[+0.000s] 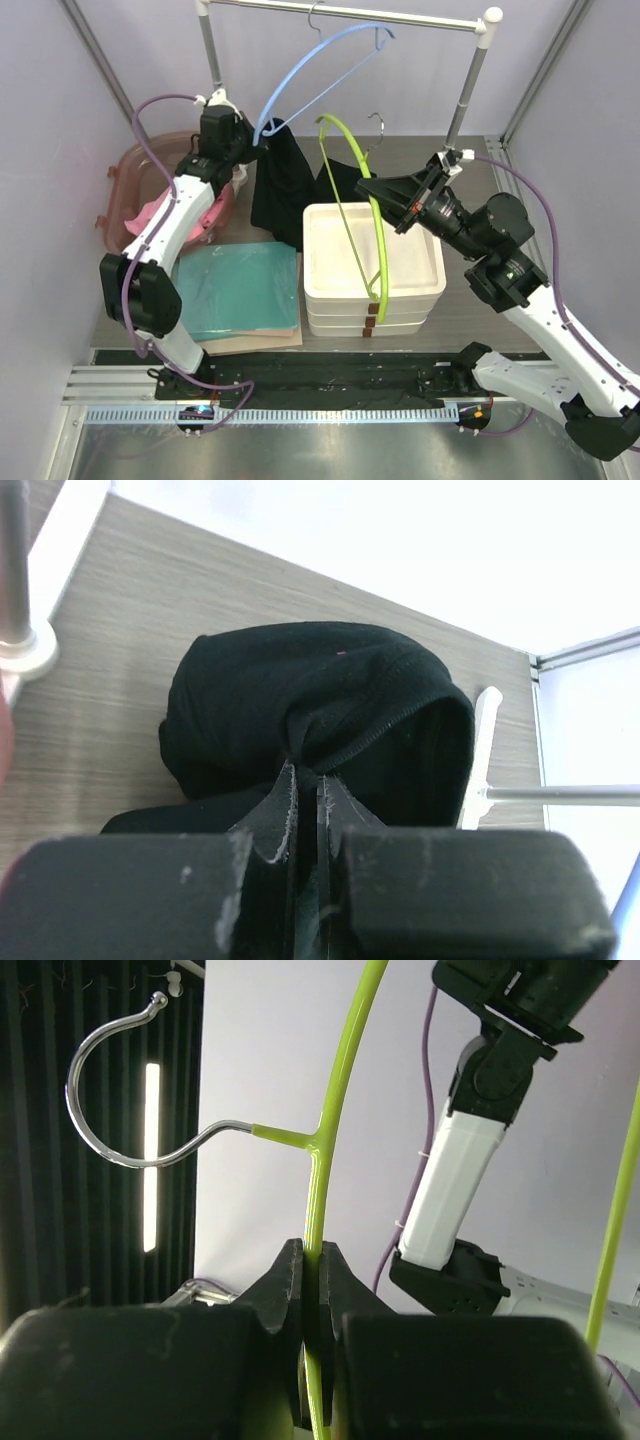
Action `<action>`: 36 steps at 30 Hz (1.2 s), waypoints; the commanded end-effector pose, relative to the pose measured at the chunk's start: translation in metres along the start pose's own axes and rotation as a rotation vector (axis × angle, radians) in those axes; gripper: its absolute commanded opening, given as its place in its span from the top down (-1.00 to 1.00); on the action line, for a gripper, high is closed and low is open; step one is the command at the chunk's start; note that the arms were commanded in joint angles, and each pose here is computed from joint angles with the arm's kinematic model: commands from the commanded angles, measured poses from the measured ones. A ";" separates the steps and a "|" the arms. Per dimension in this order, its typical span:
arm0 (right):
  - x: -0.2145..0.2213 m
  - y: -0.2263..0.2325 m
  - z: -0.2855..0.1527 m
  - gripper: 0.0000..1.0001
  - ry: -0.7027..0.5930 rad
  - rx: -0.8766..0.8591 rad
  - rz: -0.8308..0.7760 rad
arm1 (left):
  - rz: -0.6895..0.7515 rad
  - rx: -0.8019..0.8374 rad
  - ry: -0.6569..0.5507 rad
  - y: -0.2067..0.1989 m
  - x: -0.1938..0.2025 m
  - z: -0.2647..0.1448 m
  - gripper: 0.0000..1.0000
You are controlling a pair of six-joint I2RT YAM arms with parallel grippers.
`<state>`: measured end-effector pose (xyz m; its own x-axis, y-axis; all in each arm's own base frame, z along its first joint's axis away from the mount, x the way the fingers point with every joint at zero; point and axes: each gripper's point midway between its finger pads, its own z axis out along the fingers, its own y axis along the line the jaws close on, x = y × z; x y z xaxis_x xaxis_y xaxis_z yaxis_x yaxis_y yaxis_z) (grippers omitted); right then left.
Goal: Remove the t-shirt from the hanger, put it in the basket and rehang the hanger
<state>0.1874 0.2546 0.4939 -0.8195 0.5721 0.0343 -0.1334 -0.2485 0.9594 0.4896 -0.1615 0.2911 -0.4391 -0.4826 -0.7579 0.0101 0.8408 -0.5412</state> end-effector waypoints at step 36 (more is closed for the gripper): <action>-0.202 0.061 0.134 0.99 -0.560 0.002 -0.377 | 0.086 -0.086 -0.066 0.045 -0.023 -0.138 1.00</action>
<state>0.4279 0.2453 0.5341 -0.3685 0.9121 -0.1796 -0.2424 0.0923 0.9658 0.3866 -0.0853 0.2871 -0.4762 -0.4252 -0.7697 -0.0882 0.8940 -0.4393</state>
